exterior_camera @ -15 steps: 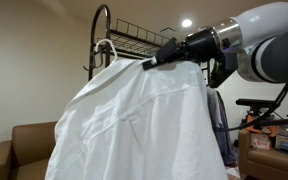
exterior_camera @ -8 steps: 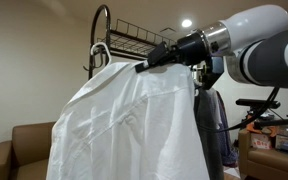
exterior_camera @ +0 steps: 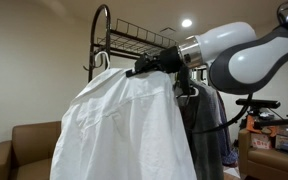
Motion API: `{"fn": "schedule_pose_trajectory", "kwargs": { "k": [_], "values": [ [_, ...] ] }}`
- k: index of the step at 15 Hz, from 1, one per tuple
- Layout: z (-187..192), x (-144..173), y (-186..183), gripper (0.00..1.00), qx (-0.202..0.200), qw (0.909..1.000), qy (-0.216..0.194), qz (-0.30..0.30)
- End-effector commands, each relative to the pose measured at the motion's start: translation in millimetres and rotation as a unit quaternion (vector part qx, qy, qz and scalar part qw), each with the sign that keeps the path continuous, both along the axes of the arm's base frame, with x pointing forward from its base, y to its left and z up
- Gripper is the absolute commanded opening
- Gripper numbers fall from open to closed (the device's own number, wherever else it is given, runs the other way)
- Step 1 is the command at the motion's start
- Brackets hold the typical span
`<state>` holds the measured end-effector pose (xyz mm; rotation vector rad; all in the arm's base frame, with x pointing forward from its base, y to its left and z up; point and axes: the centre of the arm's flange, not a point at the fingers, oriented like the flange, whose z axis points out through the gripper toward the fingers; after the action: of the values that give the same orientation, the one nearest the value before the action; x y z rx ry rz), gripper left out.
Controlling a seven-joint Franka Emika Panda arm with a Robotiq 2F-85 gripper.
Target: Move the hanger with the white shirt to the right outer hanger
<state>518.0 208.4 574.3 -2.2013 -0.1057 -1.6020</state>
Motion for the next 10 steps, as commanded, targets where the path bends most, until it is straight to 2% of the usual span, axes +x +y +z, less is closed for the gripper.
{"fn": "schedule_pose_trajectory", "kwargs": {
  "k": [1,5,10],
  "values": [
    [15,23,39,0.09,0.003,0.9992,-0.038,-0.013],
    [25,40,40,0.09,0.007,0.9989,-0.041,-0.023],
    [-15,43,40,0.08,-0.007,0.9989,-0.01,-0.045]
  ]
}}
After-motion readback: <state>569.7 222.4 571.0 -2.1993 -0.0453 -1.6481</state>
